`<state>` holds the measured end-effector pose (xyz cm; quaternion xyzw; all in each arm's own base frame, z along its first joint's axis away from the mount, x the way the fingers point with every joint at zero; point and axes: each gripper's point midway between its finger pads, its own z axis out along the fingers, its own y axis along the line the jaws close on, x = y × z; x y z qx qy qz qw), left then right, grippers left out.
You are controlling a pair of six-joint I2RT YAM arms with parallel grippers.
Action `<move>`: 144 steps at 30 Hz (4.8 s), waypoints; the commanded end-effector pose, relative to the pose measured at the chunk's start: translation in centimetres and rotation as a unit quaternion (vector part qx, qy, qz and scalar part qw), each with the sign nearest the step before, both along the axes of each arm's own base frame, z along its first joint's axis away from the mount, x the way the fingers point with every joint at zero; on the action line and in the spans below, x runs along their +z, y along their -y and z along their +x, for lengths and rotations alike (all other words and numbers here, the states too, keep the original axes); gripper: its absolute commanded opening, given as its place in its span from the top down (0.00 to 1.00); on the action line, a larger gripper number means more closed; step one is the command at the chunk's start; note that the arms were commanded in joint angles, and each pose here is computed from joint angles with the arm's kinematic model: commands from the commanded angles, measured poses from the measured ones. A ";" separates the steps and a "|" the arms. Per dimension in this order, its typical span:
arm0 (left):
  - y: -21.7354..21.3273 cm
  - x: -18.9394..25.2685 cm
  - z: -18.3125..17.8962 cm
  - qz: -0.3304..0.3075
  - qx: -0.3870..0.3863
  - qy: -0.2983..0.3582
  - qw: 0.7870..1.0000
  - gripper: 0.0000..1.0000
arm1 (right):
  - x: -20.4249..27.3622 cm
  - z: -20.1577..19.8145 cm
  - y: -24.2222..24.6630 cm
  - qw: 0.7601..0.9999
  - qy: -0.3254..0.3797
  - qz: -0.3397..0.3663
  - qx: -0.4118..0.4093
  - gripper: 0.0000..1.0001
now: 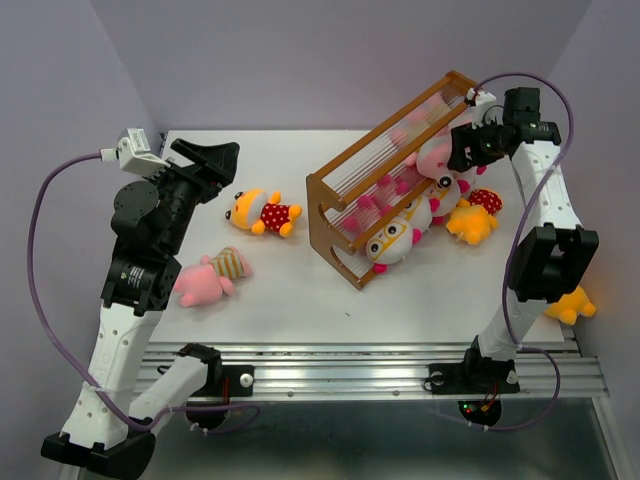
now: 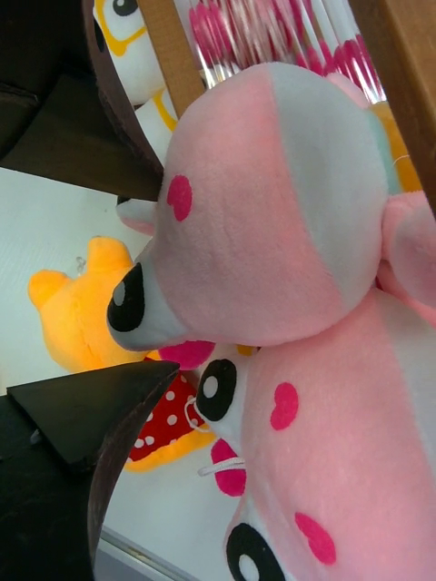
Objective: Place and organize the stuffed toys onto the shelf
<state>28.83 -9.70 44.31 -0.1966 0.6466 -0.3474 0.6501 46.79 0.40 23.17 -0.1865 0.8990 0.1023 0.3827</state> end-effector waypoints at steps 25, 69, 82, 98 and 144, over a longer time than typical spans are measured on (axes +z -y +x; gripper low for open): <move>-3.6 -5.7 -0.3 0.049 0.090 -0.120 0.987 0.12 | 10.0 -5.7 -2.5 0.987 0.114 0.045 0.099 0.09; -2.0 -20.2 3.4 0.081 -0.002 -0.257 0.963 1.00 | 17.0 -15.4 -9.2 0.923 0.160 0.219 0.273 0.08; 11.1 5.7 -6.0 0.050 -0.405 0.170 0.897 1.00 | 22.1 -16.9 -13.5 0.820 0.284 0.250 0.430 0.07; 21.2 9.4 -14.4 0.028 -0.664 0.215 0.716 1.00 | 27.0 -16.3 -19.7 0.738 0.394 0.214 0.504 0.01; 20.6 8.2 -12.7 0.009 -0.674 0.191 0.714 1.00 | 25.9 -24.7 -26.6 0.697 0.350 0.261 0.568 0.54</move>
